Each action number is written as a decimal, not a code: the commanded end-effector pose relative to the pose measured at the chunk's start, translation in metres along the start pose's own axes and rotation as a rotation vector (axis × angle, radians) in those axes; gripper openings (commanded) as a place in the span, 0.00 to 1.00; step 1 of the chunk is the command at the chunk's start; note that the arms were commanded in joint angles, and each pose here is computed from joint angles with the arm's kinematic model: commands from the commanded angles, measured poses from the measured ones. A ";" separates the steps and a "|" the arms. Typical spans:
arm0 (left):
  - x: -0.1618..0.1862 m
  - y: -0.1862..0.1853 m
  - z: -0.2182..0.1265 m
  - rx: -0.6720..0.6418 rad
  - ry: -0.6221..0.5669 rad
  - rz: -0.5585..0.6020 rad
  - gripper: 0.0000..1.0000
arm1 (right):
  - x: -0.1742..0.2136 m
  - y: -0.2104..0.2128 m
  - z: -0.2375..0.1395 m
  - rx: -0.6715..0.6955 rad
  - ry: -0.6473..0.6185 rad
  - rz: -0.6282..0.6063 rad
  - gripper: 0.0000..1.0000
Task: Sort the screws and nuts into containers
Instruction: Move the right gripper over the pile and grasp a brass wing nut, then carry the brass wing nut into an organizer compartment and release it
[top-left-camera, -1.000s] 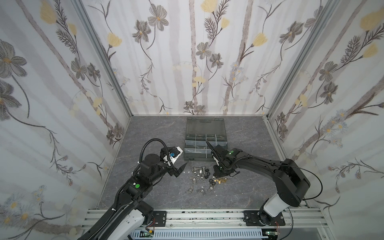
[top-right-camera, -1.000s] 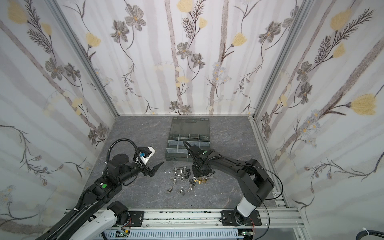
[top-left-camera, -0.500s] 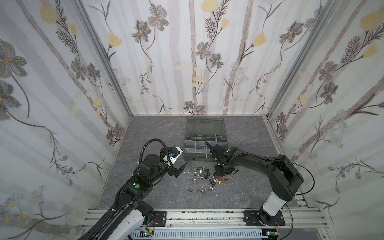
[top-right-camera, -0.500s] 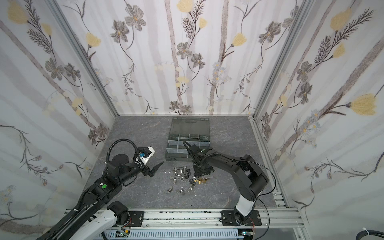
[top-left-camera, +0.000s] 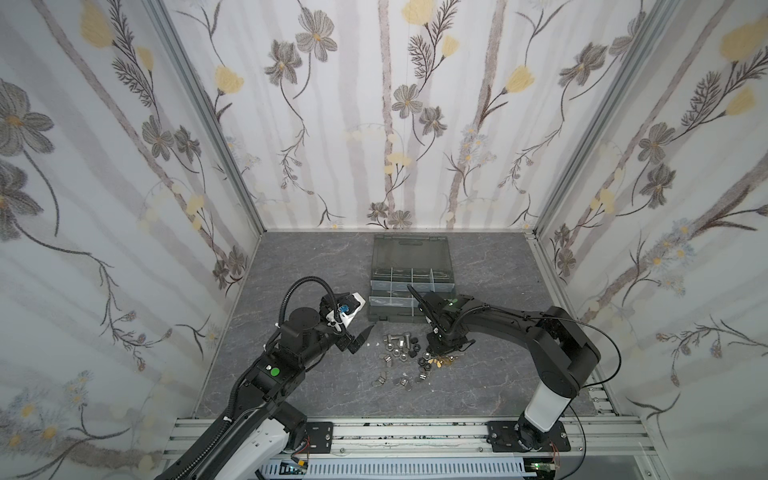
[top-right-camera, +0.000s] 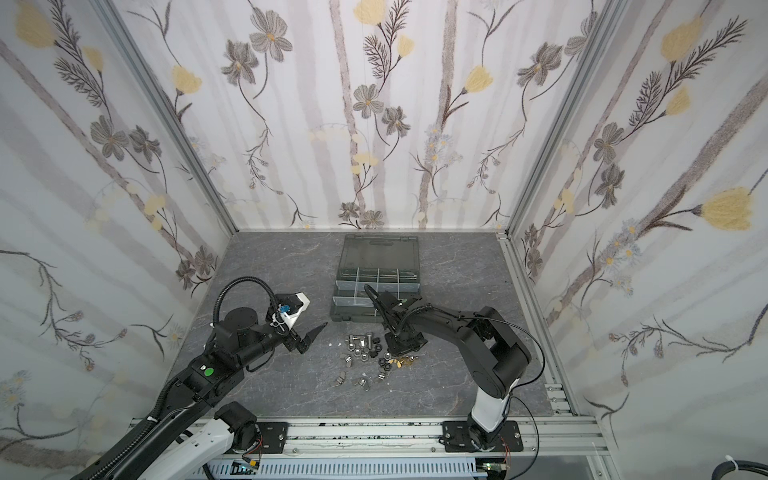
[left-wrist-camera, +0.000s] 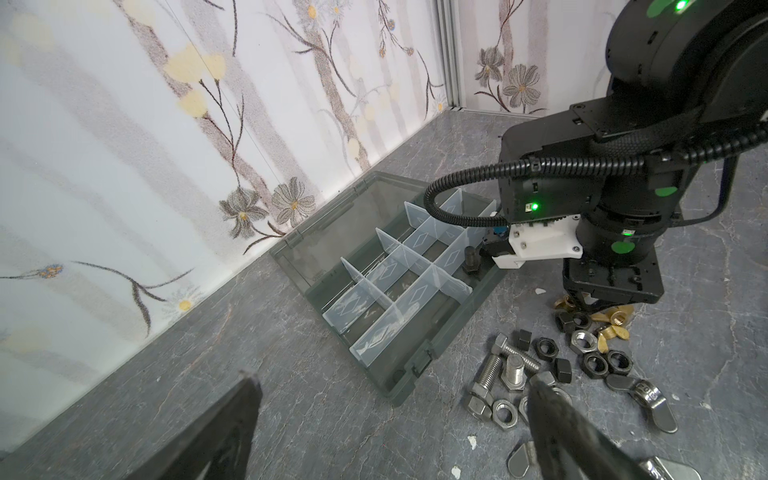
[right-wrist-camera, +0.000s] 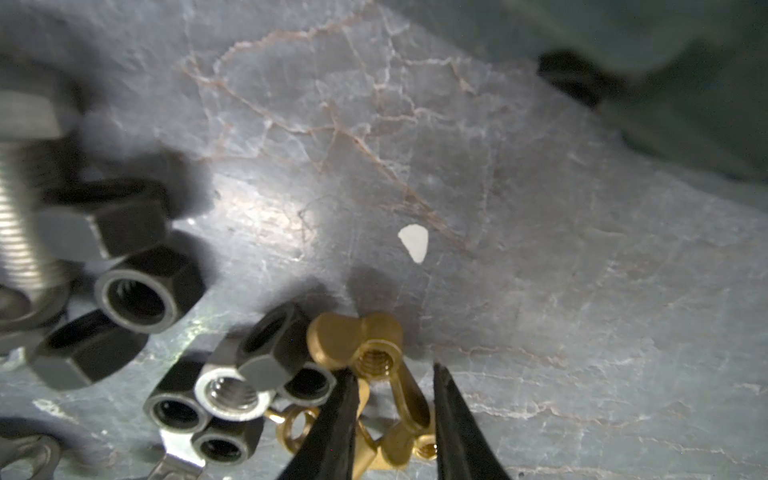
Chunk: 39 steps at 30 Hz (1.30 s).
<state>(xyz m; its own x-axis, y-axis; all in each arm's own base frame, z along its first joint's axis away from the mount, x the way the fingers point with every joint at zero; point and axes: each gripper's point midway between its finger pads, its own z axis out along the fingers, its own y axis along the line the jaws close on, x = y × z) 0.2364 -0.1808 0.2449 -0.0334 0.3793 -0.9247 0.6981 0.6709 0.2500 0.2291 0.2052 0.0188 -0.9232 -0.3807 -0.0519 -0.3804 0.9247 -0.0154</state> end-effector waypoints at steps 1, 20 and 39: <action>-0.008 0.003 -0.002 -0.011 -0.026 0.016 1.00 | -0.003 -0.002 0.001 0.016 -0.002 -0.005 0.31; -0.011 0.003 -0.002 -0.010 -0.043 0.017 1.00 | -0.006 -0.001 0.009 0.022 0.011 -0.013 0.22; -0.011 0.003 -0.001 -0.010 -0.035 0.019 1.00 | -0.123 -0.062 -0.105 -0.012 -0.287 0.143 0.15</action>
<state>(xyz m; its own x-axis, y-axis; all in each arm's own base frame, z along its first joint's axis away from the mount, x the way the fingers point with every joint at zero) 0.2372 -0.1812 0.2489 -0.0246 0.3741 -0.9271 0.6955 0.6725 0.2529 0.3490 0.2072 0.1241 -0.9187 -0.2137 -0.3322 -0.2510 0.9652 0.0731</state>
